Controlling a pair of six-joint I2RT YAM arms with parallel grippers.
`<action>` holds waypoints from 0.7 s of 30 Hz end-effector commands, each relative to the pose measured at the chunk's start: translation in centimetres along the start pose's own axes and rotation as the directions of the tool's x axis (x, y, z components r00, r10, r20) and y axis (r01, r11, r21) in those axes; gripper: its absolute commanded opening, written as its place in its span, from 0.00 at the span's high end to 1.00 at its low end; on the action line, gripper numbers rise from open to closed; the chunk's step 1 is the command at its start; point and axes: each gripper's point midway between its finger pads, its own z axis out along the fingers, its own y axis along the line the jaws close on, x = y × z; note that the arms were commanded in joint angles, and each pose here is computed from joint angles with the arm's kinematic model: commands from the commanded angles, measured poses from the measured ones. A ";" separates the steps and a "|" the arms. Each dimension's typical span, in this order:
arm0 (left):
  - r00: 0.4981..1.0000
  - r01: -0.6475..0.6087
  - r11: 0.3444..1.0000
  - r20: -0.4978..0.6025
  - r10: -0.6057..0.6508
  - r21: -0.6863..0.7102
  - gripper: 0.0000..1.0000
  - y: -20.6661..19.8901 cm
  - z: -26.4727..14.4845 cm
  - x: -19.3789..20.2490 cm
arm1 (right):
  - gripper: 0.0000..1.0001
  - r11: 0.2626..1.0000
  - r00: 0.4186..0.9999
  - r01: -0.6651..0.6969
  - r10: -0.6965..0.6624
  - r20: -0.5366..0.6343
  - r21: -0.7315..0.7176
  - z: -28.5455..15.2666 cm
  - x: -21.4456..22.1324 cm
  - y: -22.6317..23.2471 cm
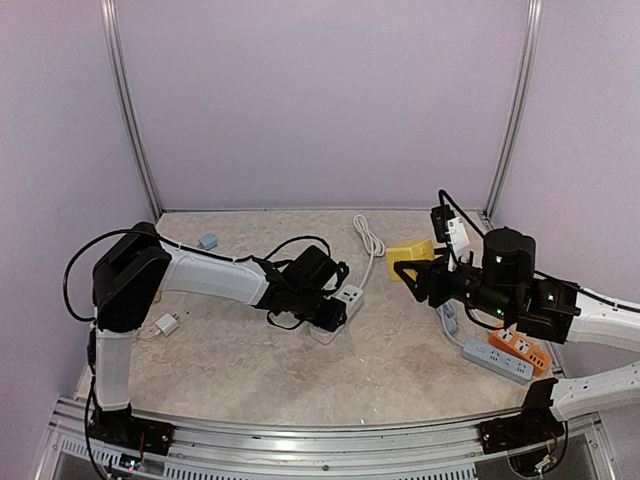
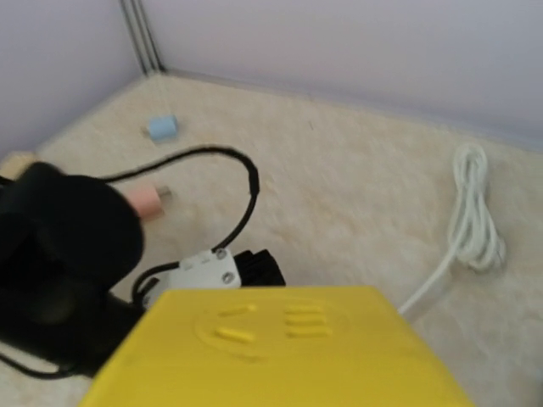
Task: Insert the plug
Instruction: Pick up the socket from the center of the board, then place the socket at the center of the board.
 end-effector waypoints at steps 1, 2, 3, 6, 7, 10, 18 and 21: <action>0.992 -0.122 0.992 -0.028 0.122 0.003 0.56 -2.1 1.3 1.3 | 1.00 0.996 0.995 -0.038 0.046 -0.091 0.083 1.0 0.1 -1.0; 0.991 -0.132 0.991 -0.030 0.132 0.008 0.56 -2.4 1.4 1.4 | 1.00 0.994 0.991 -0.040 0.053 -0.121 0.101 1.2 0.4 -1.1; 0.990 -0.138 0.990 -0.029 0.139 0.014 0.56 -2.6 1.4 1.5 | 1.00 0.992 0.987 -0.042 0.060 -0.150 0.119 1.6 0.6 -1.2; 0.987 -0.154 0.987 -0.029 0.155 0.041 0.53 -3.1 1.4 1.8 | 1.00 0.985 0.976 -0.055 0.087 -0.198 0.163 2.0 1.2 -1.6; 0.986 -0.159 0.986 -0.033 0.161 0.044 0.51 -3.2 1.4 1.9 | 1.00 0.982 0.974 -0.063 0.099 -0.204 0.177 2.0 1.4 -1.8; 0.985 -0.167 0.985 -0.042 0.169 0.046 0.40 -3.2 1.4 2.4 | 1.00 0.981 0.975 -0.080 0.114 -0.191 0.179 1.8 1.3 -1.9; 0.990 -0.140 0.989 0.016 0.140 0.045 0.10 -3.0 -0.1 2.0 | 1.00 0.987 0.981 -0.085 0.107 -0.159 0.135 1.2 -0.1 -1.4; 0.992 -0.123 0.992 0.032 0.122 0.026 0.03 -2.5 -0.7 2.1 | 1.00 0.989 0.982 -0.073 0.093 -0.165 0.127 1.3 -0.4 -1.3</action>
